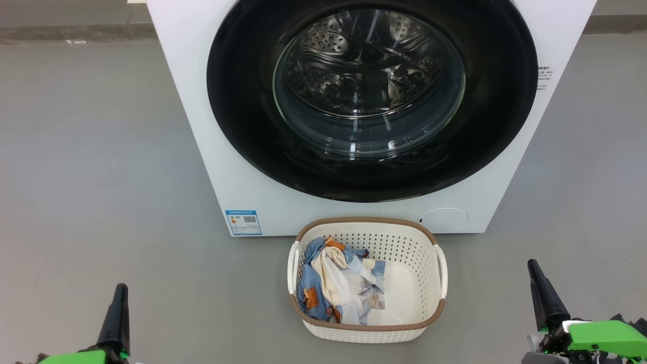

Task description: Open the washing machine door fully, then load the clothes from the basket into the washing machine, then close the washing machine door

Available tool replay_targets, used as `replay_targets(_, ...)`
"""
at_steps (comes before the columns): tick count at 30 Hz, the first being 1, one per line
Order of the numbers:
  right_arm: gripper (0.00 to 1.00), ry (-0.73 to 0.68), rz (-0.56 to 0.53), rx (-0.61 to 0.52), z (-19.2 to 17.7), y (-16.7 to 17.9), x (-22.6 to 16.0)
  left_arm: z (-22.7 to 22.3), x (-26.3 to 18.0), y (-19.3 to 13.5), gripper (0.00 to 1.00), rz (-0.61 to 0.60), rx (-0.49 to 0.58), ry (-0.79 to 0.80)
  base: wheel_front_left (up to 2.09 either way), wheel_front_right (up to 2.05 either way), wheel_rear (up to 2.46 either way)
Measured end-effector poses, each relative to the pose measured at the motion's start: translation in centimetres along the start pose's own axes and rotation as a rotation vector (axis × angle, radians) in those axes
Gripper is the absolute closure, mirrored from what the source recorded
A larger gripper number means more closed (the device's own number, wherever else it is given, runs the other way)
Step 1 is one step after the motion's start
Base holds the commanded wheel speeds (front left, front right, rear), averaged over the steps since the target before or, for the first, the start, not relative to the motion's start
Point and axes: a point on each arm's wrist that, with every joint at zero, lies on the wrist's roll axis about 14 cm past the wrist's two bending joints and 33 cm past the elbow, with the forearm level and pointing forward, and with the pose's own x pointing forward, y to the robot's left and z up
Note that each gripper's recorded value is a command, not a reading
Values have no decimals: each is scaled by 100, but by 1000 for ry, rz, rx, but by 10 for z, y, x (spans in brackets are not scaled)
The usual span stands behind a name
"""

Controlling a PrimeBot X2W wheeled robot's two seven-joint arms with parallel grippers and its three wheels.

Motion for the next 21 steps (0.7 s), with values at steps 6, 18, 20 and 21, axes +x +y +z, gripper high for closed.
replay_targets(6, 100, 0, 0, -1, 0, 0, 0, 0, 0, 0, 100, 0, 0, 1, 0, 0, 0)
replay_targets(18, 100, -1, 0, -1, 0, 0, 0, 0, 0, 0, 100, 0, 6, 1, 0, 0, 0)
replay_targets(20, 100, -1, 0, -1, 0, 0, 0, -1, 0, 0, 100, 0, 6, 5, 0, 0, 0)
replay_targets(21, 100, -1, 0, 0, 0, 0, 0, -1, 0, 0, 100, 0, 5, 7, 0, 0, 0)
